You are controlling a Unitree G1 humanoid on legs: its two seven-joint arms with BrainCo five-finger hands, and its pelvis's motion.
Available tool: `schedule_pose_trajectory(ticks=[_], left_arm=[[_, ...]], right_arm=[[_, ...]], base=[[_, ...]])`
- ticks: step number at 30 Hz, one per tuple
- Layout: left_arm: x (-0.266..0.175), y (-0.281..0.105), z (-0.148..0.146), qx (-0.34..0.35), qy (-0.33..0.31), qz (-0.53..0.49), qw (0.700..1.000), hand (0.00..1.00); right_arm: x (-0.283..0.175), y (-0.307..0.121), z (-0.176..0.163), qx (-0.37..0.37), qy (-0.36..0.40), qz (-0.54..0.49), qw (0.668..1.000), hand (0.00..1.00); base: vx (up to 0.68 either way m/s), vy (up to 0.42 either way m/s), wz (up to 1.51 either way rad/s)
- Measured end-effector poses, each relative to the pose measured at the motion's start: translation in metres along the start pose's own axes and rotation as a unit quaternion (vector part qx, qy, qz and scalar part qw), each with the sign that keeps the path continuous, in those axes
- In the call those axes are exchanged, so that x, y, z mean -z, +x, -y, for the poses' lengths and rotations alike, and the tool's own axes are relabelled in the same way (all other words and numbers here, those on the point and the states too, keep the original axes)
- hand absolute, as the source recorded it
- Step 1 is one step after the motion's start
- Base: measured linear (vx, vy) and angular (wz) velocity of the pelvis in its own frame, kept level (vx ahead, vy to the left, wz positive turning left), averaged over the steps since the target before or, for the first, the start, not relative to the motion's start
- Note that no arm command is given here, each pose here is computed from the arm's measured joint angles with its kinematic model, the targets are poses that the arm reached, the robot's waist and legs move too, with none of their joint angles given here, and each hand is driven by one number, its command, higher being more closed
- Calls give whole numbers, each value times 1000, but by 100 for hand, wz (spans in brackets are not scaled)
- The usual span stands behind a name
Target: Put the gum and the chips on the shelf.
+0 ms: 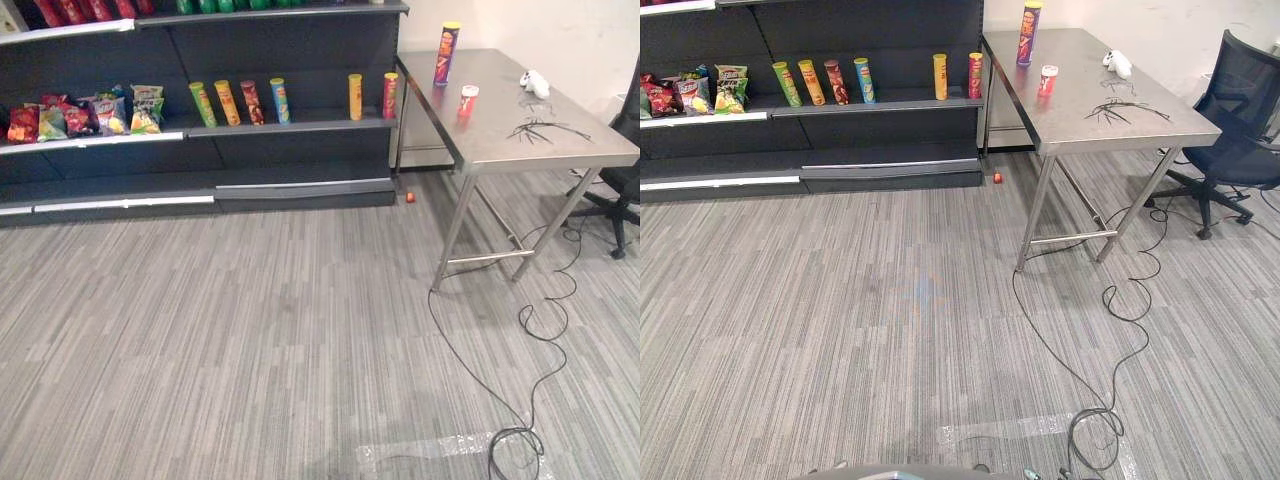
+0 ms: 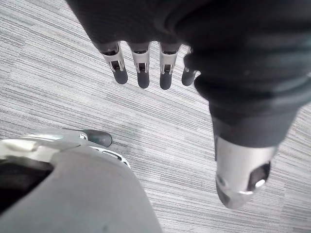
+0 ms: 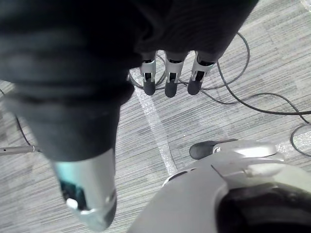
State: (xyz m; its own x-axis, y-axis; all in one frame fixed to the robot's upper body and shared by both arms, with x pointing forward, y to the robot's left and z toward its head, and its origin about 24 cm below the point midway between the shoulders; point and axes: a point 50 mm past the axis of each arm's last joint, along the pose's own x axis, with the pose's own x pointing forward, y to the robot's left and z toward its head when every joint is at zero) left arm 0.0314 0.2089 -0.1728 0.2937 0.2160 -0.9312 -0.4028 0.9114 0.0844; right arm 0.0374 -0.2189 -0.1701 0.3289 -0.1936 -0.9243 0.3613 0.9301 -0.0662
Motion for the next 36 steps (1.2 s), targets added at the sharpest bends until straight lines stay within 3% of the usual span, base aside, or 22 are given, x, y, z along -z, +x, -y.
schedule_pose_trajectory(ticks=[20,36], left_arm=[[-3,1,2,12,-1,3,1000,0],[-7,2,3,19,15,10,1000,0]], right_arm=[[-8,3,-4,-18,35,8,999,0],[-9,3,-4,-8,18,9,1000,0]], base=[[-11,-16,-3],[-9,-5,0]])
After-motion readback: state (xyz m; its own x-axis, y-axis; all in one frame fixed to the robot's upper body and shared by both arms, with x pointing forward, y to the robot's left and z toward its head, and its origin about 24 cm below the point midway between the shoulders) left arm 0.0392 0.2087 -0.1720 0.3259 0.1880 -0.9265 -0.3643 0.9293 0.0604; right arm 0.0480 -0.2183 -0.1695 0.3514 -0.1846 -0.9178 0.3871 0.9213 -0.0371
